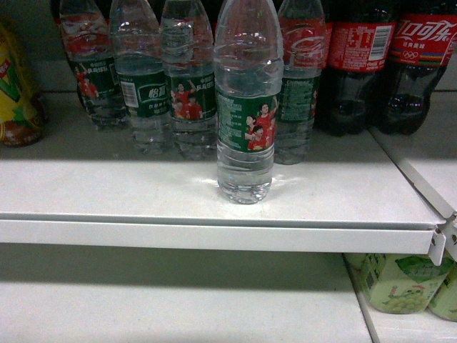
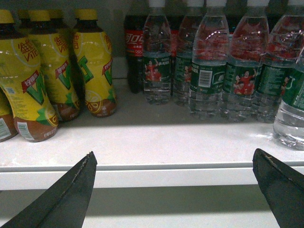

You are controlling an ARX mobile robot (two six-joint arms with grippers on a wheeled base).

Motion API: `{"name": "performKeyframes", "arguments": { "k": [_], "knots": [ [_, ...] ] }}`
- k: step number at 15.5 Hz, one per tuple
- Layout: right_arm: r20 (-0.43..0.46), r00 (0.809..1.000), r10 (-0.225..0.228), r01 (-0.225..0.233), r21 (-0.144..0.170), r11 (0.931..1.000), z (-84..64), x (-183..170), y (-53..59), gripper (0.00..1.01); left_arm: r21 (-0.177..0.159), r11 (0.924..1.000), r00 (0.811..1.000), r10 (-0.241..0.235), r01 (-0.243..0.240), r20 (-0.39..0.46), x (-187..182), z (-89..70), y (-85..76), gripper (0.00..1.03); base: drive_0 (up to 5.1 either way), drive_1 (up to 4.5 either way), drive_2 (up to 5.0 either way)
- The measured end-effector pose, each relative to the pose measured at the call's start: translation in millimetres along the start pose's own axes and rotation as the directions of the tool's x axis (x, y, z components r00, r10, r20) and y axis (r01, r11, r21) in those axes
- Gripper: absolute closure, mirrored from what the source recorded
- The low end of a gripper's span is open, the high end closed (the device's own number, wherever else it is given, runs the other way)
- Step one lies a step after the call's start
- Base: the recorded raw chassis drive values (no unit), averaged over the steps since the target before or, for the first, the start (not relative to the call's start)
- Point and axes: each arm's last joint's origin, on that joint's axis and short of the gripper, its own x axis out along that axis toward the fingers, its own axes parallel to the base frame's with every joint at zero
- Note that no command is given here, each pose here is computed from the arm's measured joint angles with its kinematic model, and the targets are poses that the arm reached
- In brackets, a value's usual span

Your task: Move water from second to third shelf

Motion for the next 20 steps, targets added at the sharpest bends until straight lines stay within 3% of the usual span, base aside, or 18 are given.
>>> {"name": "performKeyframes", "arguments": {
  "k": [20],
  "knots": [
    [0.000, 1.000, 0.000, 0.000, 0.000, 1.0000, 0.0, 0.0, 0.0, 0.03, 0.000, 1.0000, 1.000, 0.000, 0.000, 0.000, 0.0, 0.0, 0.0, 0.05, 0.0, 0.00, 0.0]
  ]
}}
